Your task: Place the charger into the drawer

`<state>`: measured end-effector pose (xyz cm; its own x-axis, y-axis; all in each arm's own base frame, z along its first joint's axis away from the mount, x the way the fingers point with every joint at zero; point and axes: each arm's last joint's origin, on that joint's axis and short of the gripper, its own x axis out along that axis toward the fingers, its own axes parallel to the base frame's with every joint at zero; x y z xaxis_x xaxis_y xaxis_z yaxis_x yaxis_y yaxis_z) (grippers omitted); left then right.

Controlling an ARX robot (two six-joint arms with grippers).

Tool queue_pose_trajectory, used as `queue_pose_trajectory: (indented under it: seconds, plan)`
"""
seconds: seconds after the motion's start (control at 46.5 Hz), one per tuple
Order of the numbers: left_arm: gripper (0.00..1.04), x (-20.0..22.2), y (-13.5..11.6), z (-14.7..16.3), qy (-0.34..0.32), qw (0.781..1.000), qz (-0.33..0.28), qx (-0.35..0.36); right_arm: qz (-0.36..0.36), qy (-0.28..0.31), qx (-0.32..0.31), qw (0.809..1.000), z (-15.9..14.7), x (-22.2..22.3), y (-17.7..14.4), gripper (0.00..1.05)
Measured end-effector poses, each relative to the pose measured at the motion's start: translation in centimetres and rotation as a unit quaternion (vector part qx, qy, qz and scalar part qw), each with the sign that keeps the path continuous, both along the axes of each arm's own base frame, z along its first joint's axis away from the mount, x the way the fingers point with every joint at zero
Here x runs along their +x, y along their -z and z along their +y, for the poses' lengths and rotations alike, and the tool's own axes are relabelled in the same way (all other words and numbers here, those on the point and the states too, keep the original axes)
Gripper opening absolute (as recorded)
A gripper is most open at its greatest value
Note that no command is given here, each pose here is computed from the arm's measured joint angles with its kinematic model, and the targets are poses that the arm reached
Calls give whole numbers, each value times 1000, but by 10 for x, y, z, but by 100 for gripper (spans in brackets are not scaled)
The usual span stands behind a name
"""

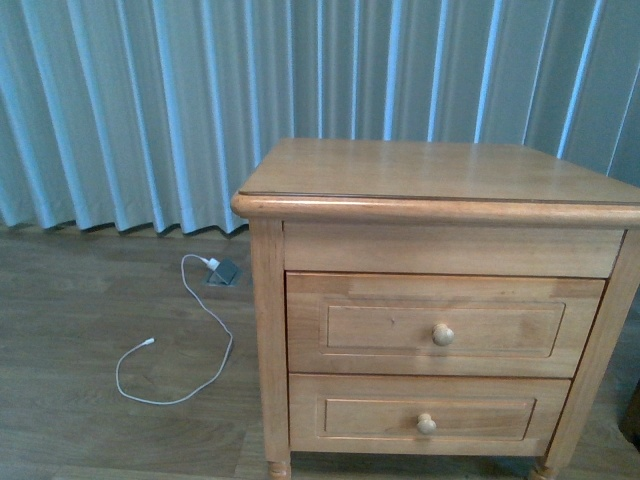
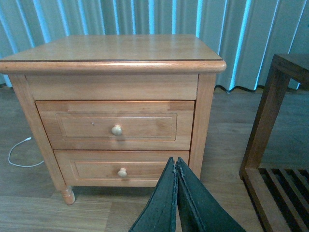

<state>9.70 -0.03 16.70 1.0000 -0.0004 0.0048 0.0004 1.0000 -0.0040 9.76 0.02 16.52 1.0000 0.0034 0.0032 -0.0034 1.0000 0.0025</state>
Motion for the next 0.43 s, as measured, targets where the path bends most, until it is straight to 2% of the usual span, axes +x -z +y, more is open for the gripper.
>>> queue_pose_trajectory:
  seconds: [0.021, 0.064, 0.15, 0.43]
  plan:
    - [99, 0, 0, 0, 0, 1000, 0, 0, 0, 0, -1, 1000, 0, 0, 0, 2]
    - [99, 0, 0, 0, 0, 1000, 0, 0, 0, 0, -1, 1000, 0, 0, 0, 10]
    - [99, 0, 0, 0, 0, 1000, 0, 0, 0, 0, -1, 1000, 0, 0, 0, 32]
    - [99, 0, 0, 0, 0, 1000, 0, 0, 0, 0, -1, 1000, 0, 0, 0, 78]
